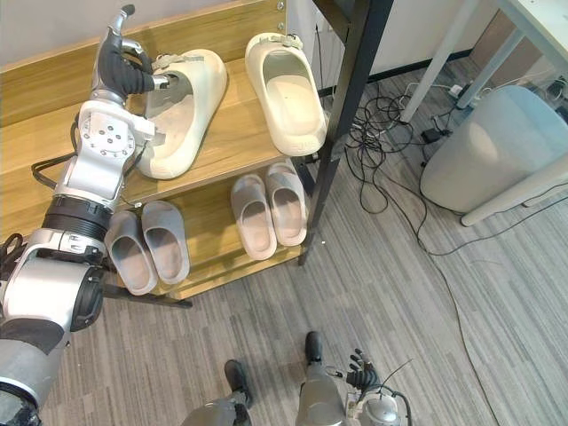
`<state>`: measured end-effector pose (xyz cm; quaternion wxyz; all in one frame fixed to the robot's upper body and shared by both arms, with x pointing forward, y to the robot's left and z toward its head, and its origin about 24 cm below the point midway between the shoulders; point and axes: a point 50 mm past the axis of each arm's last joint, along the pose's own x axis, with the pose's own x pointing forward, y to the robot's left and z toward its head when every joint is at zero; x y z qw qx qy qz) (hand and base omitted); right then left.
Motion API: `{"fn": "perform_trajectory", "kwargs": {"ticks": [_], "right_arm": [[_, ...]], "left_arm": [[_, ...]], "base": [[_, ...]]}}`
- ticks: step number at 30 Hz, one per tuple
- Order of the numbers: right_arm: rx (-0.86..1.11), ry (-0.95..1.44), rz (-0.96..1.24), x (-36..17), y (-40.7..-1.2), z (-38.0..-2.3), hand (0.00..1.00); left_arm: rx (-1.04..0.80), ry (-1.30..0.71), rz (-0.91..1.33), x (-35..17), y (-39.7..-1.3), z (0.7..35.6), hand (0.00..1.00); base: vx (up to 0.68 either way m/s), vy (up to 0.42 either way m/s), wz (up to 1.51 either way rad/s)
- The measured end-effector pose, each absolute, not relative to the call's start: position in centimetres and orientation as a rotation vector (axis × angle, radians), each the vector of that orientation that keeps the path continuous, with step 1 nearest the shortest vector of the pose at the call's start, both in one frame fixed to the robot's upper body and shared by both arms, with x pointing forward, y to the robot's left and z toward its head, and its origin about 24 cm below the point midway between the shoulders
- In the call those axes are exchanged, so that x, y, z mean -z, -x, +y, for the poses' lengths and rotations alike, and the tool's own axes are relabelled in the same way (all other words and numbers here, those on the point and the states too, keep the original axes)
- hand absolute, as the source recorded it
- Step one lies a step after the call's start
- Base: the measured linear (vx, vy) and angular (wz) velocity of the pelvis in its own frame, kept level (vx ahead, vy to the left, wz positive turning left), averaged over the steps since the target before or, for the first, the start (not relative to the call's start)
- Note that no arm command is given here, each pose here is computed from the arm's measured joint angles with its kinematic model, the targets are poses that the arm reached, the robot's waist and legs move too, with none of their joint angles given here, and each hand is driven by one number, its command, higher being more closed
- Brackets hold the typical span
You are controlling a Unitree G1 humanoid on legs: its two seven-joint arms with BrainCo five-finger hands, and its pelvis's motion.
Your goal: Organize the slippers on the shoe rack
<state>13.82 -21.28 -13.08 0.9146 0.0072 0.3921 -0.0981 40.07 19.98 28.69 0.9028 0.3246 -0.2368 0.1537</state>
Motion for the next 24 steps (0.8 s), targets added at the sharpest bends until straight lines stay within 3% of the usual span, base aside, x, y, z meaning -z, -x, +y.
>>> {"fn": "perform_trajectory", "kwargs": {"ticks": [18, 24], "right_arm": [[0.196, -0.011, 0.815, 13.2, -13.5, -21.2, 0.0], [0.201, -0.002, 0.835, 13.4, -12.9, -21.5, 0.0]], "left_arm": [[-0.244, -0.539, -0.553, -28.4, -39.3, 18.0, 0.0], [-0.17, -0.413, -0.507, -23.5, -37.7, 18.1, 0.0]], "base": [[-0.01, 0.008, 0.08], [-0.03, -0.003, 0.09]]}}
